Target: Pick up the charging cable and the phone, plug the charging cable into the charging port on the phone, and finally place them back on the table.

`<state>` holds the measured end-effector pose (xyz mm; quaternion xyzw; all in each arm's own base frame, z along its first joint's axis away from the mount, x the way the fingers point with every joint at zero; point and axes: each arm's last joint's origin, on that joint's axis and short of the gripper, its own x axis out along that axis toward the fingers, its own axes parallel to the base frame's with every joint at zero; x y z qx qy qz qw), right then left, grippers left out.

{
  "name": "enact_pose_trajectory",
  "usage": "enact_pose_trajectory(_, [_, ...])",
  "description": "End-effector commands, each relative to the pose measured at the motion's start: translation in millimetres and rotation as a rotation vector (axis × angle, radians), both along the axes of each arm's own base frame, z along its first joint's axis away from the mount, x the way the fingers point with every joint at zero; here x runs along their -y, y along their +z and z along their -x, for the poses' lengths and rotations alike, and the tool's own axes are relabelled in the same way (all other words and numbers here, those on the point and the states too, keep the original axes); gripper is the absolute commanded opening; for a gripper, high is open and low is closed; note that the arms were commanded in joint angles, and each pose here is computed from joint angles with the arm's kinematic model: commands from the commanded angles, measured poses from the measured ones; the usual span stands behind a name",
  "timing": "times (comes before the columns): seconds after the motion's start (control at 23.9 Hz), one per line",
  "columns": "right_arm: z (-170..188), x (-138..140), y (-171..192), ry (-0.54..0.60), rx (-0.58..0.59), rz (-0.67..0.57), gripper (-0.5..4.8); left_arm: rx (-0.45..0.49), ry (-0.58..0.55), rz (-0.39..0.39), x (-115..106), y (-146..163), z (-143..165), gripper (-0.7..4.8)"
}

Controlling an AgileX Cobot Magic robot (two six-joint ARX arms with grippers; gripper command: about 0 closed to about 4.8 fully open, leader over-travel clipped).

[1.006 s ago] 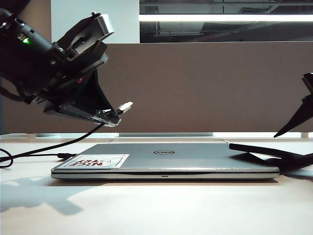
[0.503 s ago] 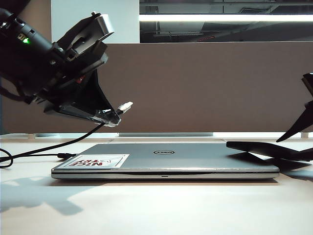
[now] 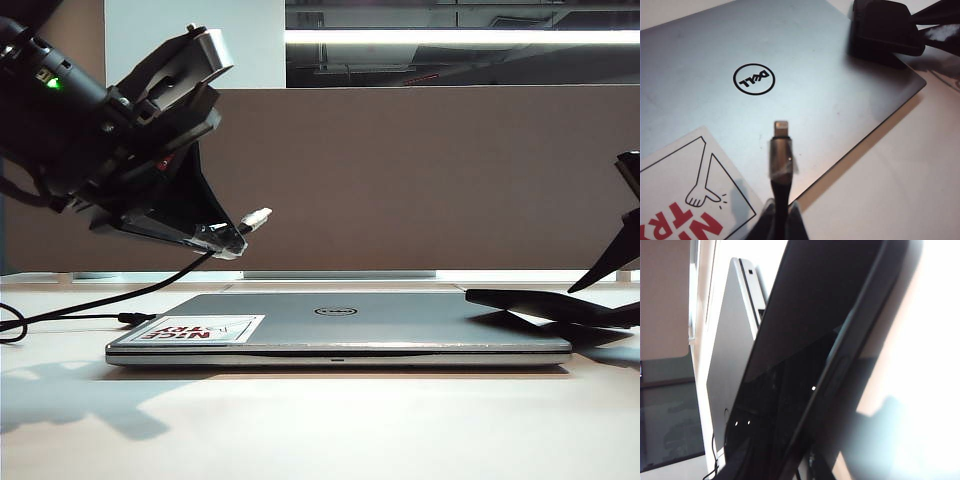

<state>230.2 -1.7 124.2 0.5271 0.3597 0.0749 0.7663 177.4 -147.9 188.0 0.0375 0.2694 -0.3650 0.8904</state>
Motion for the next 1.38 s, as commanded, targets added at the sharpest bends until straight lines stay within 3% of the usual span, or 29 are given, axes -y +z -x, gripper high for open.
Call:
enact_pose_trajectory(0.04, [5.9, 1.9, -11.0, -0.047, -0.088, 0.038, 1.49, 0.014, -0.001, 0.012, 0.6, 2.5, -0.7, -0.07])
enact_pose_trajectory(0.38, [5.7, 2.4, -11.3, -0.065, -0.09, 0.052, 1.44, 0.014, -0.001, 0.012, 0.6, 2.5, -0.7, -0.07])
enact_pose_trajectory(0.54, [5.7, 1.3, -11.3, -0.06, -0.089, 0.053, 0.64, 0.014, -0.001, 0.012, 0.6, 2.5, -0.7, -0.07])
enact_pose_trajectory(0.59, [5.7, 1.2, -11.3, -0.059, -0.089, 0.053, 0.24, 0.014, -0.001, 0.011, 0.6, 2.5, -0.7, -0.07])
enact_pose_trajectory(0.67, [5.8, 1.2, -11.4, -0.06, -0.09, 0.053, -0.02, 0.014, -0.001, 0.011, 0.6, 2.5, -0.7, -0.06])
enact_pose_trajectory(1.09, [4.7, 0.8, -9.2, -0.046, -0.067, 0.045, -0.02, 0.013, -0.001, 0.011, 0.6, 2.4, -0.7, -0.07])
enact_pose_trajectory(1.38, [6.5, 0.7, 11.1, -0.01, 0.061, 0.07, -0.04, 0.013, -0.001, 0.011, 0.6, 2.4, -0.7, -0.06])
